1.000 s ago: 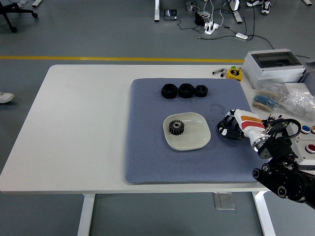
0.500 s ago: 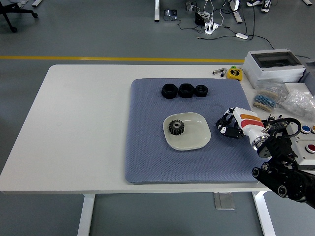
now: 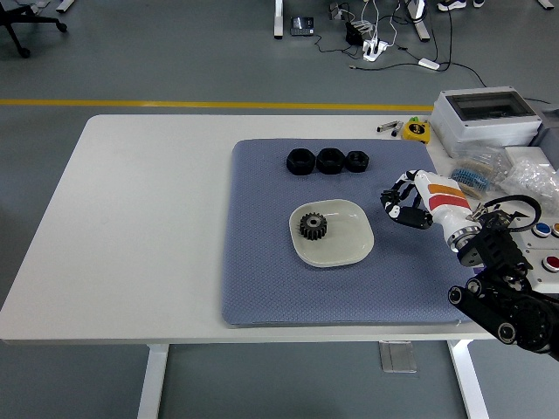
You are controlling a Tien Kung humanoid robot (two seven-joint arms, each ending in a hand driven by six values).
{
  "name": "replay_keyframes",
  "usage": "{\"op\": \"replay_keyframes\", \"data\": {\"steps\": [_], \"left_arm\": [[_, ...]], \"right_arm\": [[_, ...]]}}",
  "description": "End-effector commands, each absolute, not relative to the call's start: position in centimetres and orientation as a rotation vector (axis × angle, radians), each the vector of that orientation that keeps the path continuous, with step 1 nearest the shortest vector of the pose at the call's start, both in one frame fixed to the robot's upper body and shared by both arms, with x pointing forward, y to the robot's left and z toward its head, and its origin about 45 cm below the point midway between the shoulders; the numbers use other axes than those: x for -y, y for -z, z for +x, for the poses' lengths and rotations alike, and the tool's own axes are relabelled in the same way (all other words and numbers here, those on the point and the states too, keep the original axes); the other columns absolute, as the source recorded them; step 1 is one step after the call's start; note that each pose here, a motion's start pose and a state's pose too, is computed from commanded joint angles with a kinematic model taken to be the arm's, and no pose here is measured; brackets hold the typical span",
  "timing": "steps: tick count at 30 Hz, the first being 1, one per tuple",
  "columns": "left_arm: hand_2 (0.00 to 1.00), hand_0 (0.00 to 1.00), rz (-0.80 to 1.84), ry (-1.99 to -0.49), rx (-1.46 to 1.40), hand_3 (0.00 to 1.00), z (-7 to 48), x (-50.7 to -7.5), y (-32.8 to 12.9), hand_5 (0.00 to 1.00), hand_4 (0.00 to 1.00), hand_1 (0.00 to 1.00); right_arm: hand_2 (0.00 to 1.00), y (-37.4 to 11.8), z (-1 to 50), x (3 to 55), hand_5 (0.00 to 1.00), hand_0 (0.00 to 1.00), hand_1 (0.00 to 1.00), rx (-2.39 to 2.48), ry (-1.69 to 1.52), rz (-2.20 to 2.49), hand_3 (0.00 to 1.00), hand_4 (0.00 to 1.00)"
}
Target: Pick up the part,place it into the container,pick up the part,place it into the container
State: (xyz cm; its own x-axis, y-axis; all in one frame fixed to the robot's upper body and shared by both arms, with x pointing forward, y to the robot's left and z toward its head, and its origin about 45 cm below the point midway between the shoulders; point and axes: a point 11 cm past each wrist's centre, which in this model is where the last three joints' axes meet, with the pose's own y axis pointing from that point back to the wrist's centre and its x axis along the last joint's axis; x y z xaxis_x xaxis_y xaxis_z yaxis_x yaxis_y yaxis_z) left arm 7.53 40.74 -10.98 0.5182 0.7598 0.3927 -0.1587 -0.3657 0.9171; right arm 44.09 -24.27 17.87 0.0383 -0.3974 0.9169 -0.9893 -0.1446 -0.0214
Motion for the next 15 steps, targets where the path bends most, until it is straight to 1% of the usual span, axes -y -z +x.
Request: {"op": "replay_keyframes", "data": {"steps": [6,15], "left_arm": [[0.735,0.691,1.675,-1.058,-0.516,0.642,7.5,-40.7,11.0,0.658,0.666,0.699],[0.735,0.69,1.676,-1.059,-0.516,0.642,7.6,-40.8,11.0,0.659,0.666,0.699]], "right_arm": [[0.452,-19.4,42.8,21.1,0.477,0.161,0.322,1.392,-1.177,1.731,0.506,0.663],[0.46,-19.0,41.3,17.5,0.478,0.17,0.334,1.236,-1.224,1.857,0.508,0.665]]}}
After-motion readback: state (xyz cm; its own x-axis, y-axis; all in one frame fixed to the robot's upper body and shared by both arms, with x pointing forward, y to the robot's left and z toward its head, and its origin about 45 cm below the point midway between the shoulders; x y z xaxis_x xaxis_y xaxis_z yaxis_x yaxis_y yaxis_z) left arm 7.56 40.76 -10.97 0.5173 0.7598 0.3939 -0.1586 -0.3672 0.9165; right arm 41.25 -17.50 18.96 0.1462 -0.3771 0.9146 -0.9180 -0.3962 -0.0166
